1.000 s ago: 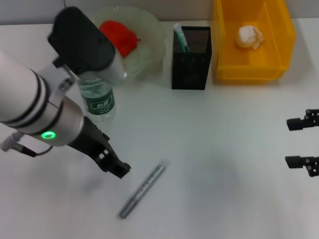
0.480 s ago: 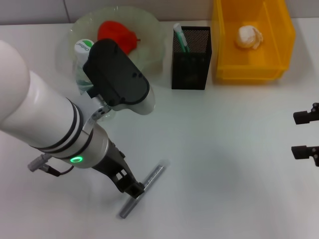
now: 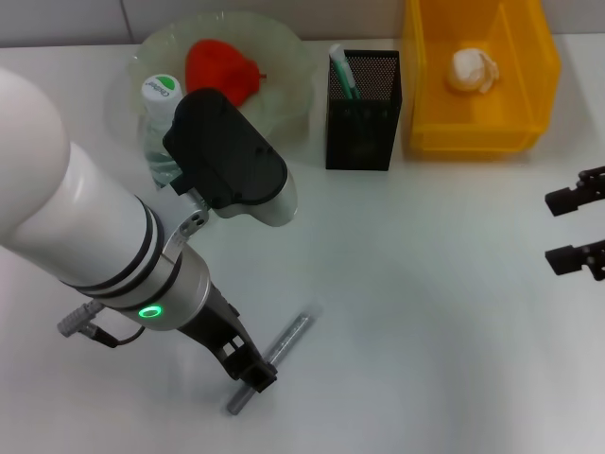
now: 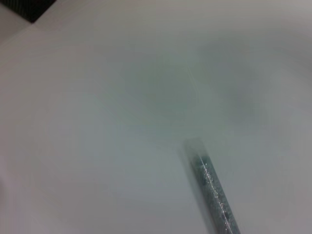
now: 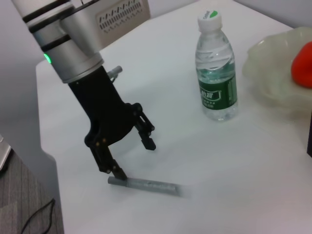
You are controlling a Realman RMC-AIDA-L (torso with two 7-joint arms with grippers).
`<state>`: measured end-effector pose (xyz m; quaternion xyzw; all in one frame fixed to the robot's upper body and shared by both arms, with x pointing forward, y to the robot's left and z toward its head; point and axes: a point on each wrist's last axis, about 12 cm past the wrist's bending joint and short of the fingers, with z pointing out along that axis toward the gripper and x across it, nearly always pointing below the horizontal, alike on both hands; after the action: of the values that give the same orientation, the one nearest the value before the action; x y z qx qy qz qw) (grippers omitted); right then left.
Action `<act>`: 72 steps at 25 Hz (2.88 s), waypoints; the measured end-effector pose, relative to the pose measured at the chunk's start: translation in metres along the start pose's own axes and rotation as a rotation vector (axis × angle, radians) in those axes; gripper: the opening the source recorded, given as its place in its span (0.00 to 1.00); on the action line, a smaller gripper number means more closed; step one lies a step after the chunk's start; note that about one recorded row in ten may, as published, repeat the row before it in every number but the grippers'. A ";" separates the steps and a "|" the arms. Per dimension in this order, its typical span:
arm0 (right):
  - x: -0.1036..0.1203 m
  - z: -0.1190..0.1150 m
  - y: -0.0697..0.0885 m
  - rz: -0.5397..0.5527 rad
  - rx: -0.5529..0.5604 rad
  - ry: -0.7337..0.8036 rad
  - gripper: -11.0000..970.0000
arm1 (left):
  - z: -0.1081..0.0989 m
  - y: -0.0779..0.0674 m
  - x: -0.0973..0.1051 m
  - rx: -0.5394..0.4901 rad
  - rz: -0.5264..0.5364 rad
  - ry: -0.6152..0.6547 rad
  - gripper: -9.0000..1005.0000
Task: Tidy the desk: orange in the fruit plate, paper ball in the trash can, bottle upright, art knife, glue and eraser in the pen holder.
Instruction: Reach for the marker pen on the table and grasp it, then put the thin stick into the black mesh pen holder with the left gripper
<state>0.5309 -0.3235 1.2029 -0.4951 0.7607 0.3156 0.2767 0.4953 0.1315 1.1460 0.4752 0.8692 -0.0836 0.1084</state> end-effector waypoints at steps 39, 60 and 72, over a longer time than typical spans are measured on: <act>-0.022 0.028 -0.008 -0.035 -0.075 0.017 0.79 | 0.021 -0.013 -0.010 -0.004 0.073 0.097 0.54; -0.018 0.031 -0.007 -0.027 -0.081 0.025 0.79 | 0.031 -0.014 -0.010 0.010 0.085 0.132 0.41; -0.014 0.029 -0.008 -0.012 -0.062 0.019 0.80 | 0.017 -0.021 -0.018 0.000 0.123 0.082 0.18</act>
<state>0.5460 -0.2965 1.1927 -0.5108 0.7502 0.3328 0.2560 0.4888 0.1009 1.1352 0.5309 0.8420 -0.0571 0.0775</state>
